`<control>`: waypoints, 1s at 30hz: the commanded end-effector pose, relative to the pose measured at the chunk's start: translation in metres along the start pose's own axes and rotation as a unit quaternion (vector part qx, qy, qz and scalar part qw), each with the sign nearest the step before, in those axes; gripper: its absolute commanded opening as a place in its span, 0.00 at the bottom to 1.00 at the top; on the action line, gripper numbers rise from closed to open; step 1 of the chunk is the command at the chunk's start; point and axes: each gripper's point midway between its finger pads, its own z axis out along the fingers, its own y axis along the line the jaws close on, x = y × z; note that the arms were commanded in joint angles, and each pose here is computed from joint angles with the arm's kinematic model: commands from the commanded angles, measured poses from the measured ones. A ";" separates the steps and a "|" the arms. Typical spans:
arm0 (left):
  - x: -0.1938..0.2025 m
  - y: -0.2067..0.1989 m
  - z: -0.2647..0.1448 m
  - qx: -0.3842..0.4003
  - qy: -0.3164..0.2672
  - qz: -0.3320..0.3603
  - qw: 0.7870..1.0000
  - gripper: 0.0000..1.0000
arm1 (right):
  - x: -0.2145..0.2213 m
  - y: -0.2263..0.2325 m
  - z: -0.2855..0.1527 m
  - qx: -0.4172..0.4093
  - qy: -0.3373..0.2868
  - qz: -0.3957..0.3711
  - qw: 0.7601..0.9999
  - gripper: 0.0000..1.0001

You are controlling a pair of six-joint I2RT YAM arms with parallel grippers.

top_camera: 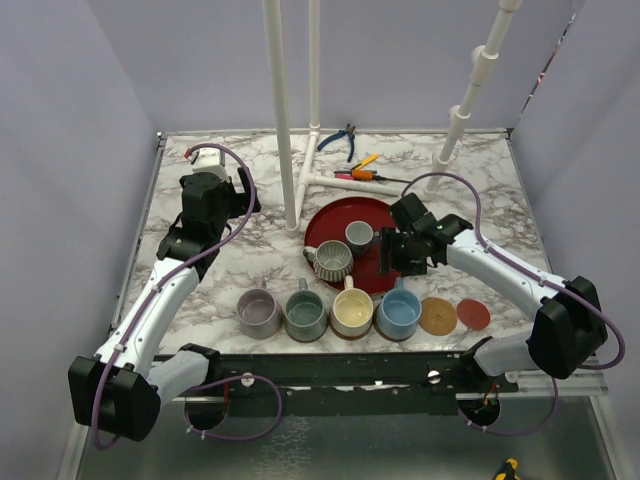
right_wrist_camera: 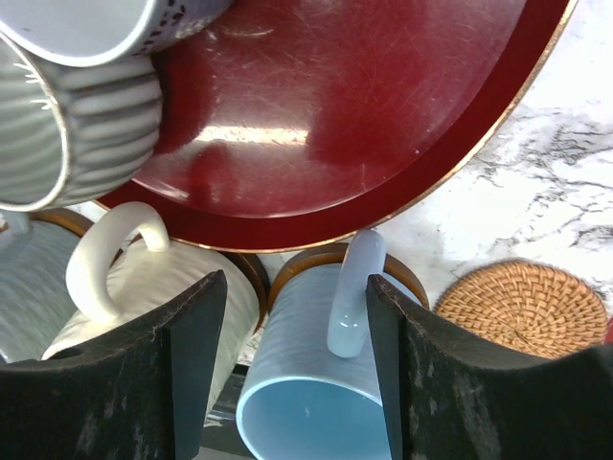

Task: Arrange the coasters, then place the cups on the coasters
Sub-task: Pick up the cup from the tray.

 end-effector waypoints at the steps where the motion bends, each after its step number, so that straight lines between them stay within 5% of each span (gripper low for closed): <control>1: -0.004 0.001 -0.002 0.002 -0.011 0.003 1.000 0.99 | -0.006 0.012 0.001 -0.030 -0.007 -0.003 1.000 0.63; 14: -0.004 0.003 -0.003 -0.001 -0.012 0.004 1.000 0.99 | -0.043 -0.009 -0.035 0.039 -0.081 -0.041 0.995 0.67; 20: -0.003 0.003 -0.002 -0.003 -0.012 0.003 1.000 0.99 | -0.064 0.029 -0.056 -0.034 -0.120 -0.132 0.983 0.67; 30: 0.002 0.006 0.001 -0.009 -0.005 0.004 1.000 0.99 | -0.080 0.108 -0.025 -0.091 -0.110 -0.301 0.943 0.60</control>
